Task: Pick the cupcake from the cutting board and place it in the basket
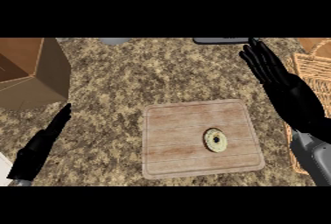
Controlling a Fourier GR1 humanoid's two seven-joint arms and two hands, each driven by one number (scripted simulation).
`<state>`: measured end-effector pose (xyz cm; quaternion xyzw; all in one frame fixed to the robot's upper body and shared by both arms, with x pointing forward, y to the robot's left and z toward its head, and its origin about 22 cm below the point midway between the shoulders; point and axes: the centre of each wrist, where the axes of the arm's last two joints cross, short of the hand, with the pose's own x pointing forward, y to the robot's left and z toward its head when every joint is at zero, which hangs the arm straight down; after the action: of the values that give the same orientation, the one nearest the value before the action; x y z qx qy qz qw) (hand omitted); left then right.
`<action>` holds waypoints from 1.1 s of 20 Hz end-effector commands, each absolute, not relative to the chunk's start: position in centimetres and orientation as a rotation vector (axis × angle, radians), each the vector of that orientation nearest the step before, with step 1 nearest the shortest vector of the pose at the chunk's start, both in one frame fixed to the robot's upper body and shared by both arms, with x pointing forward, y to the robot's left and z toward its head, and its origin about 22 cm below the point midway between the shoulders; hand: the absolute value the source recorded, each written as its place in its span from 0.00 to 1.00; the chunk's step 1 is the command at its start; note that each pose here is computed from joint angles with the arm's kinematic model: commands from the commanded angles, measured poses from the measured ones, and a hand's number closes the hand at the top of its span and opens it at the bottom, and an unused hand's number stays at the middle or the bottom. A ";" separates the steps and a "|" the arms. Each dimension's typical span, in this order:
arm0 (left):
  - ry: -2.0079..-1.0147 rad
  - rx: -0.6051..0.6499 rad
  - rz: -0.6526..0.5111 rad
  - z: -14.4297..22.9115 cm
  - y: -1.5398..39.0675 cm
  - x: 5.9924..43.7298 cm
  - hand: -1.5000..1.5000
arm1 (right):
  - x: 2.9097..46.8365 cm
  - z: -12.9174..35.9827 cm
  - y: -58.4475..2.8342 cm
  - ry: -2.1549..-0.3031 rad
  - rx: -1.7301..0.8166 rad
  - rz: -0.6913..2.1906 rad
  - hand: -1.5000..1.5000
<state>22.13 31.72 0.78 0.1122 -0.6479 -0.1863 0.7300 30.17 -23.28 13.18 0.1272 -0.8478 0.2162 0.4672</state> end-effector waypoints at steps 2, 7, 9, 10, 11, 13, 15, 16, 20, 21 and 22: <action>-1.538 0.200 -0.429 3.0 31.3 24.1 0.50 | 28.8 11.4 -26.7 -1.990 0.175 0.424 1.00; -1.699 0.068 -0.378 5.3 27.6 26.8 0.50 | 28.3 8.5 -25.0 -1.977 0.102 0.734 1.00; -1.685 0.045 -0.387 6.6 27.3 26.8 0.50 | 25.4 5.3 -18.3 -1.973 0.281 0.419 1.00; -1.683 0.054 -0.369 5.1 27.7 26.7 0.50 | 25.0 4.9 -15.8 -2.001 0.226 0.439 0.00; -1.676 0.065 -0.382 6.4 25.5 27.4 0.50 | 23.6 3.4 -15.5 -1.984 0.131 0.482 0.00; -1.695 0.048 -0.375 5.4 26.4 26.8 0.50 | 23.1 2.9 -13.6 -1.985 -0.061 0.405 0.00; -1.683 0.040 -0.363 6.4 26.4 27.3 0.50 | 23.5 2.5 -12.8 -1.923 -0.193 0.460 0.00; -1.692 0.055 -0.372 5.7 25.6 27.6 0.50 | 23.4 3.9 -11.8 -1.928 -0.235 0.449 0.00; -1.665 0.082 -0.354 6.1 27.9 27.6 0.50 | 25.1 6.2 -16.4 -1.824 -0.599 0.519 0.00; -1.671 0.085 -0.352 5.6 27.3 27.4 0.50 | 26.0 7.6 -16.9 -1.826 -0.679 0.534 0.00; -1.657 0.085 -0.358 5.3 28.0 26.8 0.50 | 26.0 8.6 -17.6 -1.818 -0.751 0.540 0.00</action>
<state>27.27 27.44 5.63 0.0346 -0.7372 -0.1594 0.6557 25.22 -15.99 6.04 -0.2066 -0.7816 0.2274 0.5429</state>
